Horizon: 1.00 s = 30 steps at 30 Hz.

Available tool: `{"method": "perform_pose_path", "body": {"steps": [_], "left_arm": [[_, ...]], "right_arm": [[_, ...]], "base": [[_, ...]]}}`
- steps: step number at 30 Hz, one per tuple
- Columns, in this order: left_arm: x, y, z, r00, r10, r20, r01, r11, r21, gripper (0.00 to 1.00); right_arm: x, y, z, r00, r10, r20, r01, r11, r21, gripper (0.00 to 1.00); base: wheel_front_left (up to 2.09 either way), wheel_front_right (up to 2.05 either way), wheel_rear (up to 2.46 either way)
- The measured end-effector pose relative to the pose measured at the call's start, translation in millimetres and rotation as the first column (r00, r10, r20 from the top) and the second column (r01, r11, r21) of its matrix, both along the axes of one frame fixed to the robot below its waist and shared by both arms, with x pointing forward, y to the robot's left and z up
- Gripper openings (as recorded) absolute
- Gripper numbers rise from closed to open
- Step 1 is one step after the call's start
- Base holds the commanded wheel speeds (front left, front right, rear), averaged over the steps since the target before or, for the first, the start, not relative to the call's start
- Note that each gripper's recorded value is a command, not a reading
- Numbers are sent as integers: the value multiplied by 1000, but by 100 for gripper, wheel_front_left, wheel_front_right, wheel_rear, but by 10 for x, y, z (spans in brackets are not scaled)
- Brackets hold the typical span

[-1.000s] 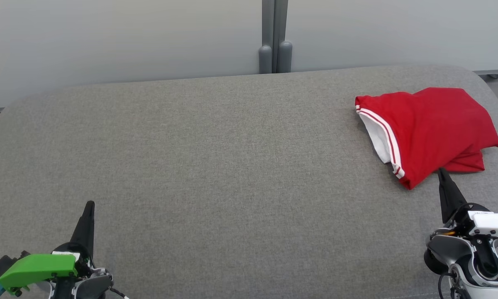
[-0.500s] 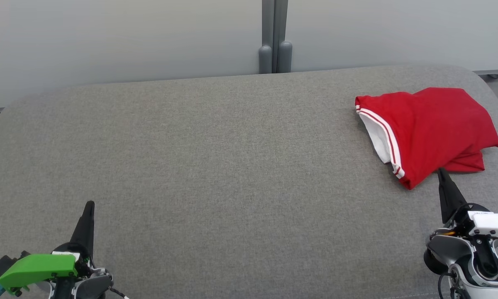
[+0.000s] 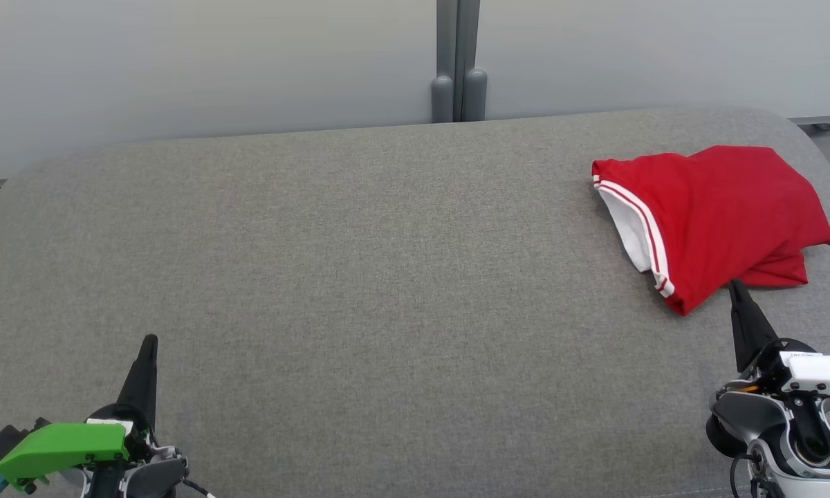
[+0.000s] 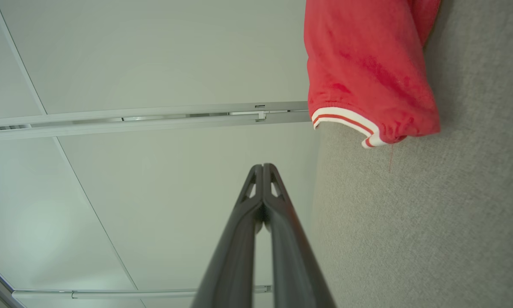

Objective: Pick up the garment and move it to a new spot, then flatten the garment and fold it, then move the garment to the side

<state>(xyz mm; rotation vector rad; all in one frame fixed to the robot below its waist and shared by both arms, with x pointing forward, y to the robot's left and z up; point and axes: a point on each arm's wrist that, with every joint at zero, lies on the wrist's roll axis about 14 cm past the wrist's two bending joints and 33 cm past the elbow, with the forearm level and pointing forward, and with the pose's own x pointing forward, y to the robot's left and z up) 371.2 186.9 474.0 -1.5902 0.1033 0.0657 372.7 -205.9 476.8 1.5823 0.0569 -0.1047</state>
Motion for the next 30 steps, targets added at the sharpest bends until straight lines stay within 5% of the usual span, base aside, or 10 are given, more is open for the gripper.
{"method": "perform_pose_path", "body": {"steps": [30], "left_arm": [[2, 6, 3, 1000, 2, 1, -2, 1000, 0, 0]], "right_arm": [[0, -7, 2, 1000, -2, 1, 2, 1000, 1, 0]], "base": [[0, 0, 0]]}}
